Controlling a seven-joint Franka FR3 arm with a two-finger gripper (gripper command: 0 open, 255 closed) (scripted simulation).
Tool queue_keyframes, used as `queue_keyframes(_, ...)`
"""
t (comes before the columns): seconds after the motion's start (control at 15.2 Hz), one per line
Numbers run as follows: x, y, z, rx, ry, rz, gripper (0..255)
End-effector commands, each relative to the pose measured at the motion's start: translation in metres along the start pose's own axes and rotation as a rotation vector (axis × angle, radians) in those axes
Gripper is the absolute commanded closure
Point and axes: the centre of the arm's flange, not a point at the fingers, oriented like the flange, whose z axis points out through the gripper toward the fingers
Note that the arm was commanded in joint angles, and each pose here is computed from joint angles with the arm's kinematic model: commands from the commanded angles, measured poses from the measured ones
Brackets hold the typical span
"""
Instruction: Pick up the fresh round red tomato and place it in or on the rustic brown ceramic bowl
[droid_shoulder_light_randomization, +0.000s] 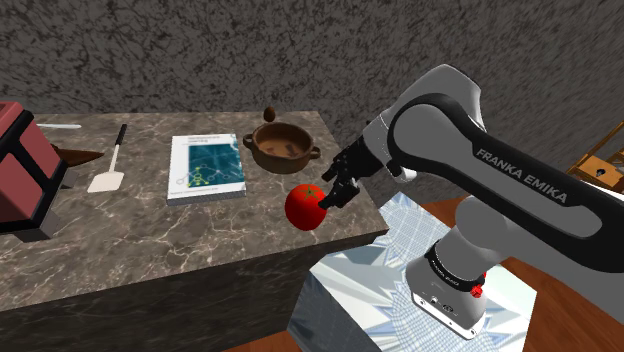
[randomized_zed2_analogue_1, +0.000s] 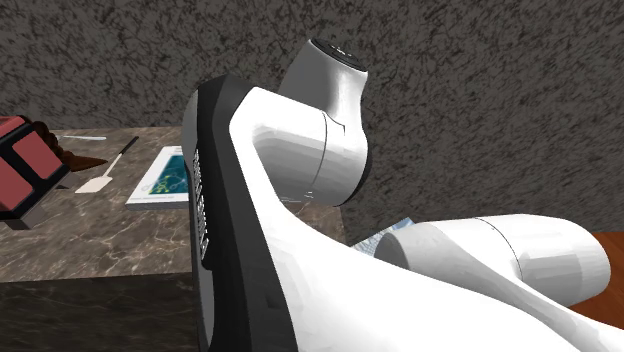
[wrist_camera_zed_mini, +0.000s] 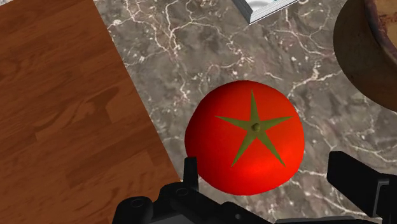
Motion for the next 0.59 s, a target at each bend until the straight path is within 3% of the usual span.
queue_keyframes(0.0, 0.0, 0.0, 0.0002, 0.0, 0.0, 0.0, 0)
queue_keyframes(0.13, 0.0, 0.0, 0.0002, 0.0, 0.0, 0.0, 0)
queue_keyframes(0.2, 0.0, 0.0, 0.0002, 0.0, 0.0, 0.0, 255)
queue_keyframes(0.53, -0.0001, 0.0001, 0.0002, 0.0, 0.0, 0.0, 255)
